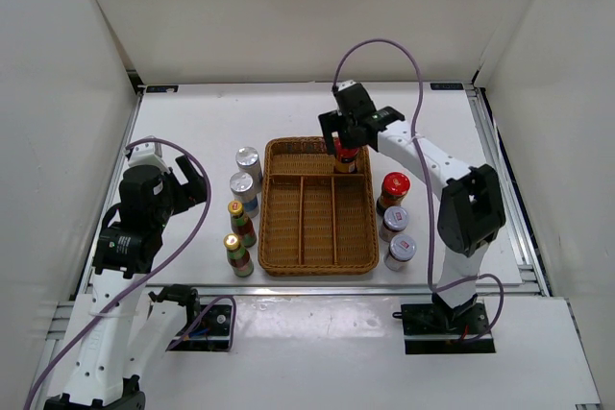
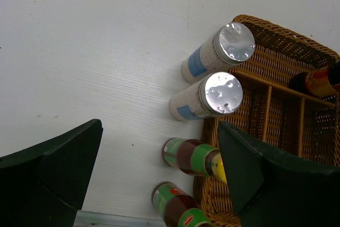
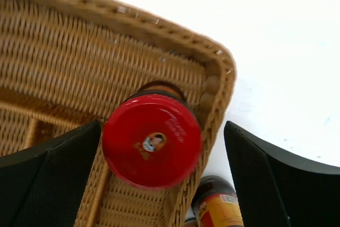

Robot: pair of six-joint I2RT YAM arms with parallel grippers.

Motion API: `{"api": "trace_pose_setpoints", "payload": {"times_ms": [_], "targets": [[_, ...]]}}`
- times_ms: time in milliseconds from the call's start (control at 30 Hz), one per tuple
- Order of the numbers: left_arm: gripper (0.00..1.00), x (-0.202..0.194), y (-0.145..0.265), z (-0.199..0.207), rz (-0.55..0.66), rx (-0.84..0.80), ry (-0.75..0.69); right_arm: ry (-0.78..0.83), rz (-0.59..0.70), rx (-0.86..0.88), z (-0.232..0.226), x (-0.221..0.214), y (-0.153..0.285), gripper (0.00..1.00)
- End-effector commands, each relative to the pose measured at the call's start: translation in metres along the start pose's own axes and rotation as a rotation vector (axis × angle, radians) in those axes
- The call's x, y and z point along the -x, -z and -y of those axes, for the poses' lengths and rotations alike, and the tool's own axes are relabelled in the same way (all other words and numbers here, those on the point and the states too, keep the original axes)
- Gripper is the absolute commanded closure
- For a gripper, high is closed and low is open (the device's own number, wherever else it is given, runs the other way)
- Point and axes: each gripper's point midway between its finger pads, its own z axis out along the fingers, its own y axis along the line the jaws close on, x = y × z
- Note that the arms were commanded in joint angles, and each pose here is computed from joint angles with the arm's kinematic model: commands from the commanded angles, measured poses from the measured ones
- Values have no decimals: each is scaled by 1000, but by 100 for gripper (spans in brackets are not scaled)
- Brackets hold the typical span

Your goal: Organize the condiment bottles

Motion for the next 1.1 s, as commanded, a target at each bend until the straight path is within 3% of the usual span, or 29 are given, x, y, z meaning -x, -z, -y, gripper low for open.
{"api": "trace_pose_setpoints", "payload": {"times_ms": [0, 100, 133, 233, 467, 567, 833, 1067], "targets": [[0, 6, 4, 5, 17, -28, -3, -51, 155, -84, 20, 53, 41, 0], [0, 6, 4, 5, 17, -28, -3, -94, 274, -201, 49, 70, 85, 0], [0, 6, 4, 5, 17, -28, -3, -128, 368, -212, 59, 81, 120, 0], [0, 6, 4, 5, 17, -28, -3, -198, 394, -170, 80, 53, 149, 0], [0, 1, 0, 11, -6, -56, -5, -242, 66, -198, 91, -63, 134, 0], [0, 0, -2, 10, -15, -52, -16, -315, 2, -195, 100, -92, 125, 0], [0, 0, -2, 10, -15, -52, -16, -419, -72, 31, 79, -123, 96, 0], [0, 0, -2, 10, -15, -52, -16, -418, -21, 14, 84, -119, 103, 0]]}}
